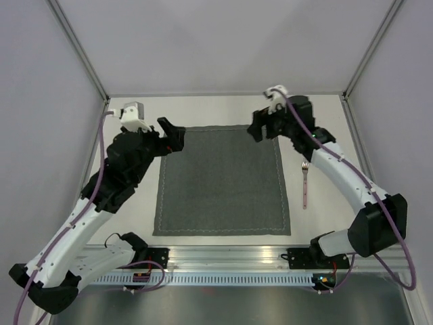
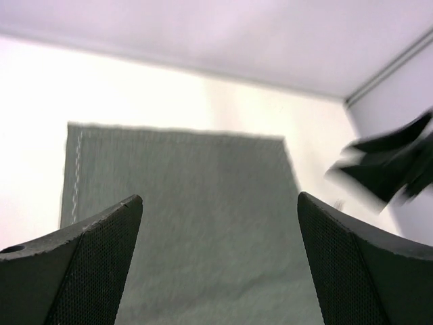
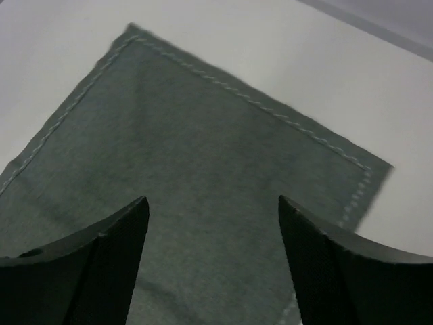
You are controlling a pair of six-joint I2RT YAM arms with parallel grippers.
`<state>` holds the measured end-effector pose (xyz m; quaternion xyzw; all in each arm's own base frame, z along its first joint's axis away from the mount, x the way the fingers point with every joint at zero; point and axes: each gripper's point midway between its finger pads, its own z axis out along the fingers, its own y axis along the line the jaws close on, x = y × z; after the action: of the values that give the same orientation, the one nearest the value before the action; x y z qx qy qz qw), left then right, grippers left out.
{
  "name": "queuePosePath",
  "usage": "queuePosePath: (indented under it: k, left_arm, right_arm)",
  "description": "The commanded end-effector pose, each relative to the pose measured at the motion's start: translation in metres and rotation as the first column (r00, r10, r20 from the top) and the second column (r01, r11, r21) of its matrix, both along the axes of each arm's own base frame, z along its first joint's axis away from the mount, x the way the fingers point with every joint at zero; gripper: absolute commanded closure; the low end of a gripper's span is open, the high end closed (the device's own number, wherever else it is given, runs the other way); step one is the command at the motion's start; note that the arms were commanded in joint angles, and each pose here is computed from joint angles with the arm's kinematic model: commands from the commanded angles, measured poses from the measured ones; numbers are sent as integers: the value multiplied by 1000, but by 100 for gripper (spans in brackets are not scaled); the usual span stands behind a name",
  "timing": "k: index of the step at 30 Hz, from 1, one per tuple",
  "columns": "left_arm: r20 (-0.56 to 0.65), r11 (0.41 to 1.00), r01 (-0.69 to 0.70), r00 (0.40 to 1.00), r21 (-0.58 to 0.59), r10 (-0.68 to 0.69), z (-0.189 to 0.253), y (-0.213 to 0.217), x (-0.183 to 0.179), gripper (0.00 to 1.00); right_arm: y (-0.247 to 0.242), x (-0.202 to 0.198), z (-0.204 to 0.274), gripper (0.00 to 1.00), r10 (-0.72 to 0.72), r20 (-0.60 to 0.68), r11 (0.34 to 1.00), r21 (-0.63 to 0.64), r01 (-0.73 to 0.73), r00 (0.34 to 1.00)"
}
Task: Fold the napkin, place the utensils inside, and roll it up
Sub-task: Fold the napkin at the center of the board.
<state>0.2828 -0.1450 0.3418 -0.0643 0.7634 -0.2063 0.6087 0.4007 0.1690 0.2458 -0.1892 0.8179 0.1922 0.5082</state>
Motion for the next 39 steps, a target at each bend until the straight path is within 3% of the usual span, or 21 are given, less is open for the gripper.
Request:
queuePosePath:
  k: [1,5,9,14,18,26,39]
  left_arm:
    - [82,994,-73,993,-86,80,63,24,-13,0]
    - [131,989,-89,986,-118,104,96,32,-18,0]
    - [151,986,-89,982,-139,110,112,35,-21,0]
    - [143,988,-75,985,-138,95,120,29,-18,0]
    - [127,990,-77,988,-121,93,117,28,-16,0]
    - [102,992,-88,990,-95,97,107,27,-13,0]
    - [82,992,-96,991,-80,102,97,29,-13,0]
  right_arm:
    - [63,-32,-14,20,129,-10,988,-89,-129,992]
    - [140,-74,-52,28,294,-52,946,-127,-299,954]
    - [223,-136,-90,34,470,-91,861,-171,-479,878]
    - [301,-200,-120,40,601,-106,764,-215,-608,792]
    - [338,-233,-131,45,642,-105,728,-227,-647,760]
    - [376,-268,-158,54,628,-187,723,-220,-655,755]
    - [391,-307,-189,55,642,-248,672,-273,-689,725]
